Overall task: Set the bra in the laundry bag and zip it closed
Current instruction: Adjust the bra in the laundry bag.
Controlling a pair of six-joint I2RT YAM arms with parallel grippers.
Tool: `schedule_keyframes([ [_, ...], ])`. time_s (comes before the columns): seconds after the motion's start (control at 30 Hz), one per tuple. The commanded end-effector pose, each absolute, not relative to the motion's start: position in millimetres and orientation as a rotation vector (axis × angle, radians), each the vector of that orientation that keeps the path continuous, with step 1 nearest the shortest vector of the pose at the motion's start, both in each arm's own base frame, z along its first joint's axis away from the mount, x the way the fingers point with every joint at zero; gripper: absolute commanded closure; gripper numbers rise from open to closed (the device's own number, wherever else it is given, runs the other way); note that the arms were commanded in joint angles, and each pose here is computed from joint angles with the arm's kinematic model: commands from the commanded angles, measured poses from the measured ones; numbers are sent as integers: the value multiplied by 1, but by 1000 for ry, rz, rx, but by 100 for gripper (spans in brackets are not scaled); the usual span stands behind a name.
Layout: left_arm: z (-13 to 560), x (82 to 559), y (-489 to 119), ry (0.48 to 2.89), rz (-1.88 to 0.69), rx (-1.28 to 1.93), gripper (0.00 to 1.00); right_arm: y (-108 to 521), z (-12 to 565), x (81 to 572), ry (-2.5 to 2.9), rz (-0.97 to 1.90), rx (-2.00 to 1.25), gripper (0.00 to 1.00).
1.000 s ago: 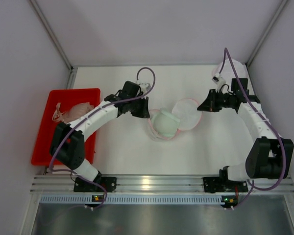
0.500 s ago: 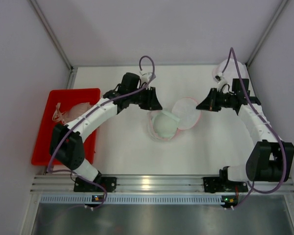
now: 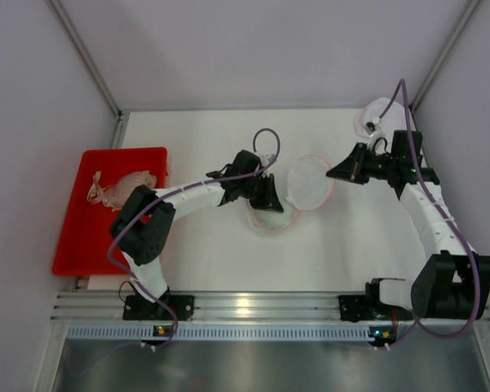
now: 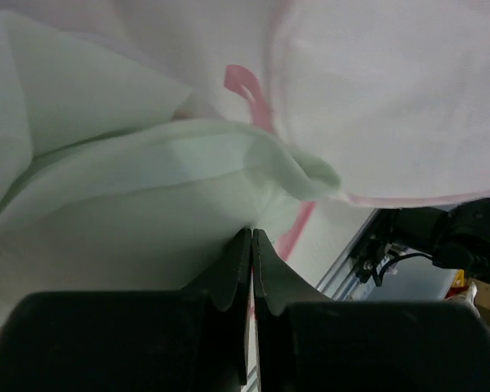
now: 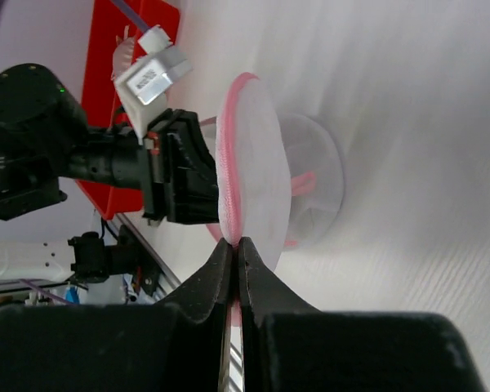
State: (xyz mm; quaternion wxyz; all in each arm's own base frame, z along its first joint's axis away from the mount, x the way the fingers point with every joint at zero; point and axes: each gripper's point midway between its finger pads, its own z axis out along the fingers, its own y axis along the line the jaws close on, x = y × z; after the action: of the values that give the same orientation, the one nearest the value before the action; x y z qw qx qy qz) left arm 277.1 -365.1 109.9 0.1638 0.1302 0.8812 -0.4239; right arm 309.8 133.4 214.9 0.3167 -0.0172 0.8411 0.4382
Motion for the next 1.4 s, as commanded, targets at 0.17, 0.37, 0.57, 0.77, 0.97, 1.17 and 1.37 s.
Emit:
schedule_keyframes([
  [0.17, 68, 314, -337, 2539, -877, 206, 93, 145, 266, 293, 2074, 1238, -93, 100],
  [0.37, 44, 326, -318, 2597, -717, 136, 84, 150, 292, 279, 2032, 1322, -49, 100],
  [0.57, 83, 314, -328, 2566, -835, 328, 72, 148, 291, 275, 2030, 1332, -27, 100],
  [0.77, 175, 305, -322, 2295, -896, 499, 70, 147, 275, 275, 2046, 1312, -29, 100],
  [0.97, 189, 328, -298, 2205, -687, 475, 71, 148, 280, 275, 2010, 1322, -47, 100],
  [1.17, 160, 338, -320, 2278, -741, 472, 73, 149, 283, 277, 1991, 1328, -53, 100],
  [1.37, 110, 345, -330, 2398, -705, 408, 75, 149, 292, 283, 1946, 1336, -68, 100],
])
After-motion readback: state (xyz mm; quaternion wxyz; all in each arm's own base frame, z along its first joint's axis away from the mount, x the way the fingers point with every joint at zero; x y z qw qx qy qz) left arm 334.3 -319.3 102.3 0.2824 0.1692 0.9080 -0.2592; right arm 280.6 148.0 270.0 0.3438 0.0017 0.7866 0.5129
